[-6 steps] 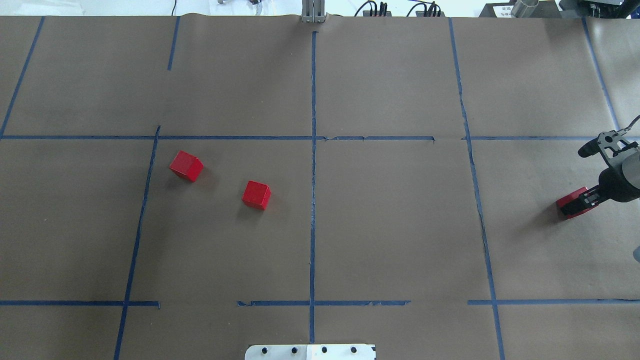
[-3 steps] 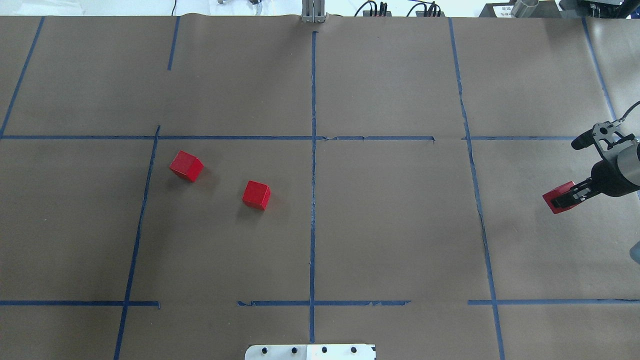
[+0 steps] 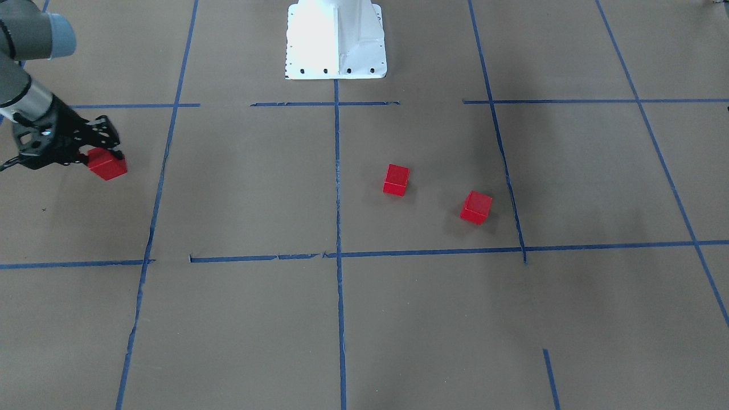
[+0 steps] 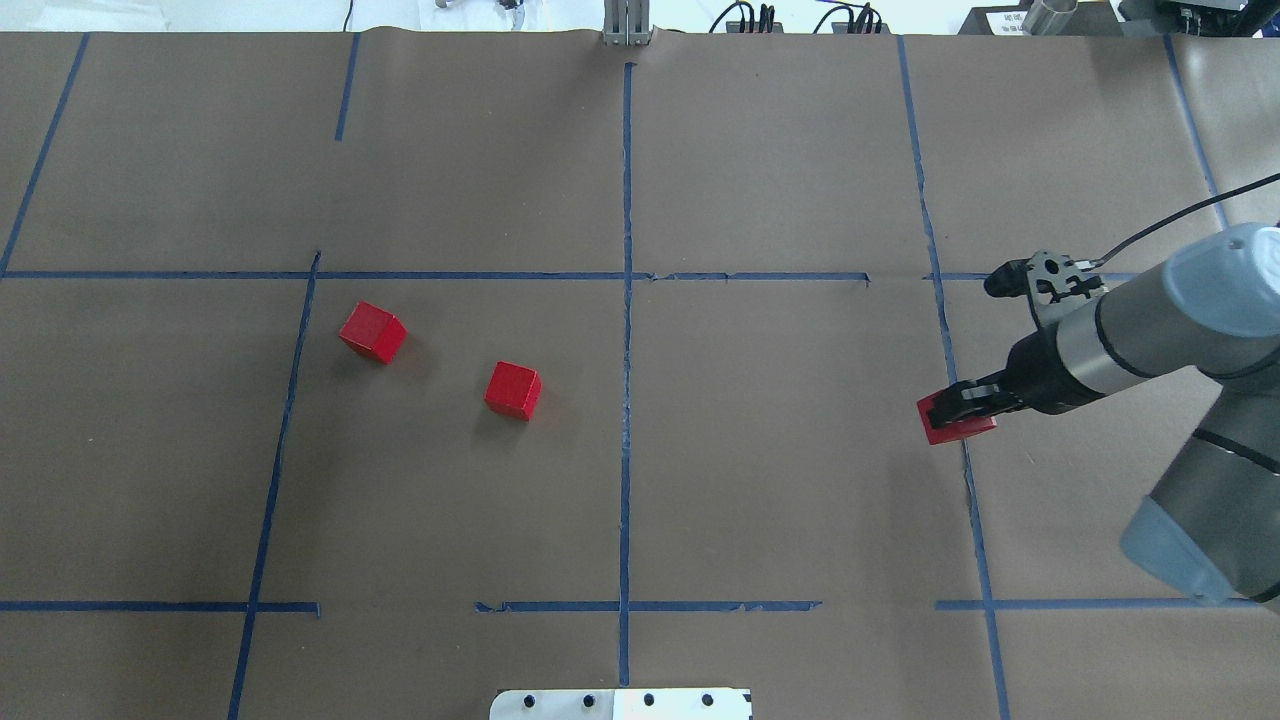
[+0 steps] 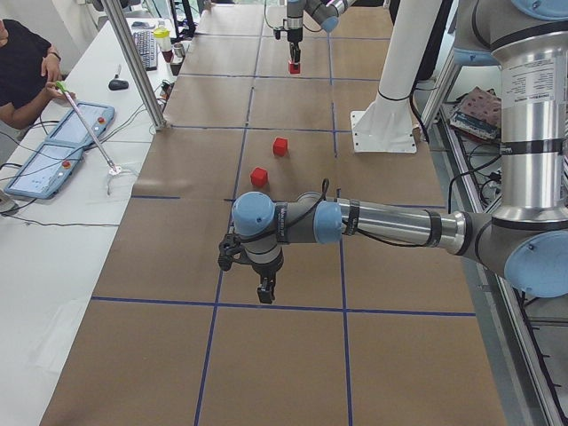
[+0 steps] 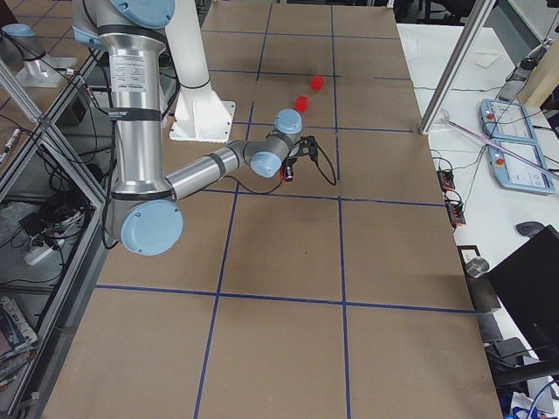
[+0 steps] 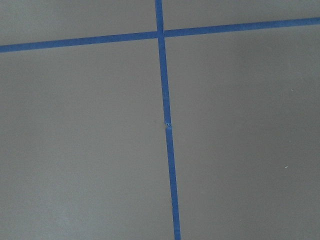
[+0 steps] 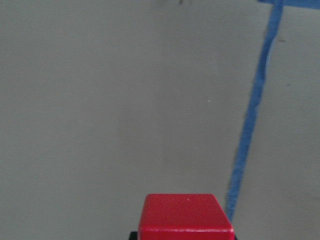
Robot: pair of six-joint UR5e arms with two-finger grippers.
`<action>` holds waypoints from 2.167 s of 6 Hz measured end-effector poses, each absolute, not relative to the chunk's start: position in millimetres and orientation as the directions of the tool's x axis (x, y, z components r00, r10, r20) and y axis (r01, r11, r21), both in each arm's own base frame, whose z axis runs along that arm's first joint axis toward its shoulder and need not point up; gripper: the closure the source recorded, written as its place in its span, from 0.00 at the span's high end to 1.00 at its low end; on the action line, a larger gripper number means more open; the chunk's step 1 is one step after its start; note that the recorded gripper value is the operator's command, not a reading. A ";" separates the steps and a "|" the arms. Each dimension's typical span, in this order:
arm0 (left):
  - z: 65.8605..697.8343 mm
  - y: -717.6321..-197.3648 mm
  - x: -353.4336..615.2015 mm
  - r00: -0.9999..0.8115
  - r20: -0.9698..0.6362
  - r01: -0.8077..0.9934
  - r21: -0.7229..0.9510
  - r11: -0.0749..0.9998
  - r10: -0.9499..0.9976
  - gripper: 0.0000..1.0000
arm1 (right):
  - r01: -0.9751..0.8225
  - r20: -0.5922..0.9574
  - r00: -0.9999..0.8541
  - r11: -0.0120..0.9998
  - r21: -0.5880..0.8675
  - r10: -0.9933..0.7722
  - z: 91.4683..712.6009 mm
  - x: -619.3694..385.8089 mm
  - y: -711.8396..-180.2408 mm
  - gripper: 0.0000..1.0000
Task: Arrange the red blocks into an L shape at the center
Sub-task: 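Carry the red cube with the right gripper toward the table center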
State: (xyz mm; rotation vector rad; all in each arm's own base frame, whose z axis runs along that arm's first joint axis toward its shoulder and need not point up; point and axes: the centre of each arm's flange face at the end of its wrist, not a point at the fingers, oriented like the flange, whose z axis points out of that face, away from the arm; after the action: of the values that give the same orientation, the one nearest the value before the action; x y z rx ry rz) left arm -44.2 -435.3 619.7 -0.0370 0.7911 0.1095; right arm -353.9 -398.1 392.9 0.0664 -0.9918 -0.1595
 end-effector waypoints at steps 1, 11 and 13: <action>622.0 -436.0 -44.0 0.697 -0.712 -0.112 0.004 0.994 0.081 1.00 | 0.097 0.817 0.563 0.992 0.082 -0.123 335.5 -403.1 -399.0 0.00; 625.9 -439.1 -43.8 0.697 -0.713 -0.111 -0.004 0.994 0.075 1.00 | -0.056 0.715 0.697 0.998 -0.015 0.050 187.2 -616.1 -368.0 0.00; 625.7 -439.1 -43.8 0.697 -0.713 -0.111 -0.003 0.994 0.076 1.00 | -0.047 0.707 0.706 0.999 -0.022 0.049 192.1 -624.3 -360.6 0.00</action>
State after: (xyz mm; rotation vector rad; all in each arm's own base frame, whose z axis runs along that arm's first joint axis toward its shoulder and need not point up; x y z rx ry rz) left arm -43.8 -439.1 625.7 -0.0467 0.7925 0.1045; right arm -624.3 -360.6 192.1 -0.0028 -0.7858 0.0532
